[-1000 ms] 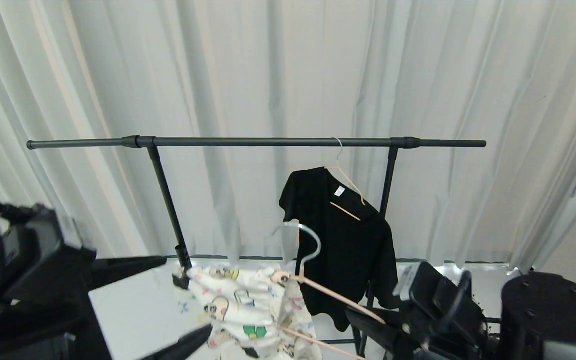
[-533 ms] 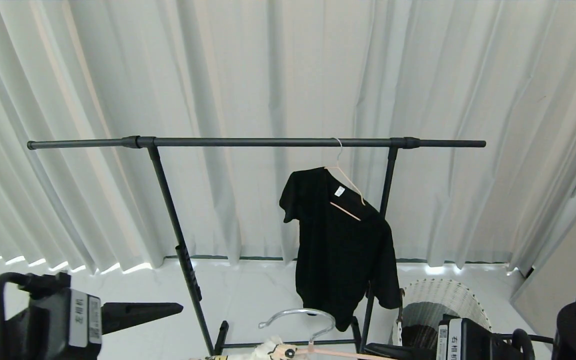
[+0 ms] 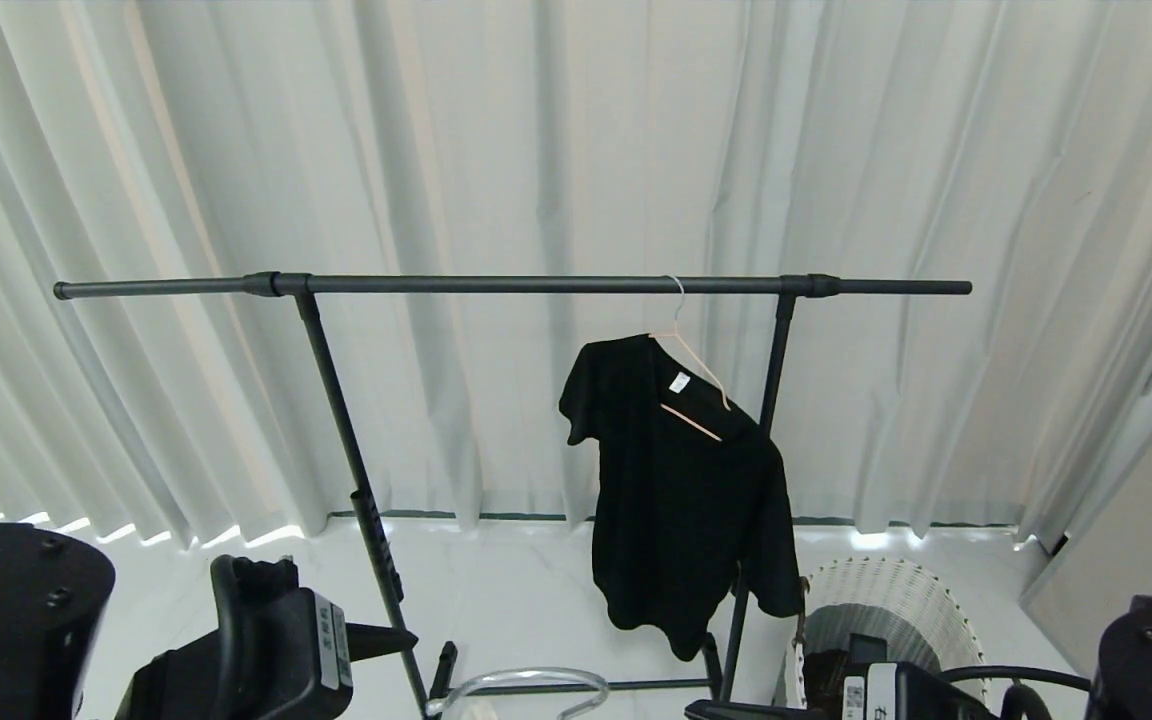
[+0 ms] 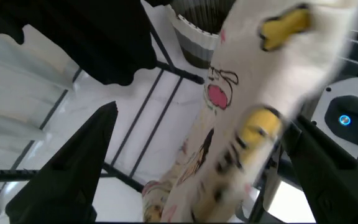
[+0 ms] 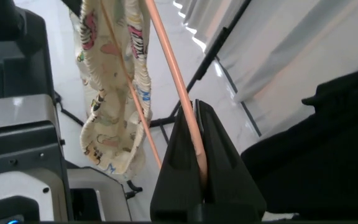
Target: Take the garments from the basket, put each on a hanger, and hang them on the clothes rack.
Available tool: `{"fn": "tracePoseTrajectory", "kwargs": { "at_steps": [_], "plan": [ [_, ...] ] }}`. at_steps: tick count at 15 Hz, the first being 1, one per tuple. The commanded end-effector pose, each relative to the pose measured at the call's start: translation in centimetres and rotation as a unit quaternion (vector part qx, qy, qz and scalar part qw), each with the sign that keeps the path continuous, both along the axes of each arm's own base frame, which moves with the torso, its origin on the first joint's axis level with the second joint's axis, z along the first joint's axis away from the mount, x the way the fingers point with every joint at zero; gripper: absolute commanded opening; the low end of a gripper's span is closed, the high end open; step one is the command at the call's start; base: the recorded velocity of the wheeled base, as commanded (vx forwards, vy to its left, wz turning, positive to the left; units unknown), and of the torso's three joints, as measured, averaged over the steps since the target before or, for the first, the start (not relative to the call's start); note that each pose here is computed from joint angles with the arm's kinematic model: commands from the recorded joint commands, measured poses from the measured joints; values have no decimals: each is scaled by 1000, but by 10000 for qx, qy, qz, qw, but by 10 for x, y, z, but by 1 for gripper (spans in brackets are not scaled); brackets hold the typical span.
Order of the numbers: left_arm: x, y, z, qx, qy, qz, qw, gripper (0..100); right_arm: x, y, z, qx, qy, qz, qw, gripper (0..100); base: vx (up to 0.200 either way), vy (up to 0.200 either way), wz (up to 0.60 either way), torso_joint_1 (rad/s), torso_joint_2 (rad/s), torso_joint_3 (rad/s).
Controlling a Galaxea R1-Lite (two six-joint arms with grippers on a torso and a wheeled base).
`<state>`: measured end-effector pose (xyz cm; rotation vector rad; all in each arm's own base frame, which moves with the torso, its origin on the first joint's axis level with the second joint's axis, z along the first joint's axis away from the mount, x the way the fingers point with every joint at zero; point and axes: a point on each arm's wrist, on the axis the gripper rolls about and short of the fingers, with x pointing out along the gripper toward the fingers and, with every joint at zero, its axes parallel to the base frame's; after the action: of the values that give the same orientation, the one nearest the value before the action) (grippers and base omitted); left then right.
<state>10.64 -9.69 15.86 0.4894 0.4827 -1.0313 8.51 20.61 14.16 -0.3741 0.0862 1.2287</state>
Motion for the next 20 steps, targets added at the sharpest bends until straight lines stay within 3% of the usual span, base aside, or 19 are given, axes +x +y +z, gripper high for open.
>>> {"fn": "tracePoseTrajectory", "kwargs": {
  "at_steps": [1, 2, 3, 10, 11, 14, 15, 20],
  "plan": [
    [2, -2, -3, 56, 71, 8, 10000, 100, -1, 6, 2, 36, -22, 87, 10000, 0, 0, 0, 0, 0, 0, 0],
    [2, -2, -2, 51, 65, 8, 10000, 100, -2, 7, 3, 50, -28, 94, 9999, 0, 0, 0, 0, 0, 0, 0],
    [2, -2, -2, 46, 59, 8, 10000, 0, -1, 7, 4, 70, -38, 87, 9999, 0, 0, 0, 0, 0, 0, 0],
    [1, 0, -8, 131, 109, 17, 9999, 0, -2, 6, 4, 76, -65, 61, 9999, 0, 0, 0, 0, 0, 0, 0],
    [1, 0, -8, 136, 115, 17, 9998, 0, -2, 6, 4, 60, -66, 63, 9999, 100, 0, 0, 0, 0, 0, 0],
    [3, -1, -8, 35, 14, 58, 10000, 0, -1, 5, 4, 57, -91, -41, 9999, 100, 0, 0, 0, 0, 0, 0],
    [6, 1, -10, 24, -7, 156, 9999, 0, 0, 4, 4, 30, -155, -340, 9993, 100, 0, 0, 0, 0, 0, 0],
    [14, 22, -17, 156, -29, 1017, 9947, 0, 18, -7, 4, -11, -215, -1122, 9934, 100, 0, 0, 0, 0, 0, 0]
  ]
}}
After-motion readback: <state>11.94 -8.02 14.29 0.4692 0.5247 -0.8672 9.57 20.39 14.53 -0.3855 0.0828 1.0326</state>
